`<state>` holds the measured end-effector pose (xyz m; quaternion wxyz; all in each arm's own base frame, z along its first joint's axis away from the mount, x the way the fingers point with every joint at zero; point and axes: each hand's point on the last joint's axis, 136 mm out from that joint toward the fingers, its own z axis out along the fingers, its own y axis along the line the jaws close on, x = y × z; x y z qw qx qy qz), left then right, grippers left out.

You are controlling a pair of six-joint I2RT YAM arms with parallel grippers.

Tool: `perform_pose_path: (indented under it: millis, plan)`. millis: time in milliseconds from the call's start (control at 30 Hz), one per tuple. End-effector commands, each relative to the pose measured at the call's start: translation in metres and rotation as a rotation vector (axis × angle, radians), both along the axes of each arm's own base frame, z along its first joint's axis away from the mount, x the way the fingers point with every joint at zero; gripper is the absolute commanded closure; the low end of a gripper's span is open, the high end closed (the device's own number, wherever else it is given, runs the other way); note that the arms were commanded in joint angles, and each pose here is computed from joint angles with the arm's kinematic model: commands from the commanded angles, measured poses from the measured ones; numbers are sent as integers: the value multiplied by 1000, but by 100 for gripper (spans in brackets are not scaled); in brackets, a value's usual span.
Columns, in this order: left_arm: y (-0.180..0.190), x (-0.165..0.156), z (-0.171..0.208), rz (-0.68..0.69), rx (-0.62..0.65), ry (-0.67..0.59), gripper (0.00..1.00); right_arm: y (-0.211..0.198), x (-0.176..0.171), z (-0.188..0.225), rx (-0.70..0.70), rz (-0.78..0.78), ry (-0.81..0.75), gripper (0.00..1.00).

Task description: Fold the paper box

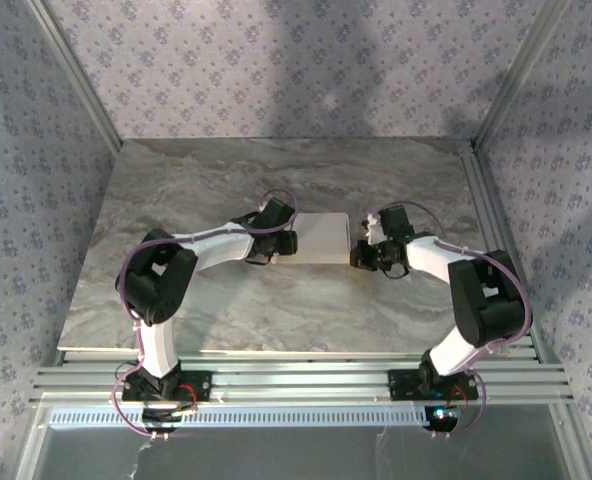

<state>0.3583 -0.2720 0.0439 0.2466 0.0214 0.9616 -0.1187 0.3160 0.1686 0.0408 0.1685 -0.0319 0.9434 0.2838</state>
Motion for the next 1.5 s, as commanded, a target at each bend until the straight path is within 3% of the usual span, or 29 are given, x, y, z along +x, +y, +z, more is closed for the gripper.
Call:
perform_pose_path:
  millis: [0,167,433,667,900,1167,1467]
  plan:
    - [22,-28,-44,-27,120,148,49,-9,-3,-15,-75,11,-16,96]
    - [21,-27,-43,-34,118,148,49,-8,-1,-15,-155,22,-73,98]
    - [21,-29,-43,-42,106,152,49,-19,2,-27,-401,-9,-101,97]
    - [22,-29,-45,-46,102,159,50,-24,7,-36,-470,-71,-84,98]
    - [22,-31,-41,-49,80,160,50,-13,6,-45,-473,-30,-76,96]
    - [23,-35,-32,-49,50,156,50,-4,11,19,-337,-34,-271,88]
    - [27,-34,-37,-49,62,165,50,2,3,76,-129,-32,-341,65]
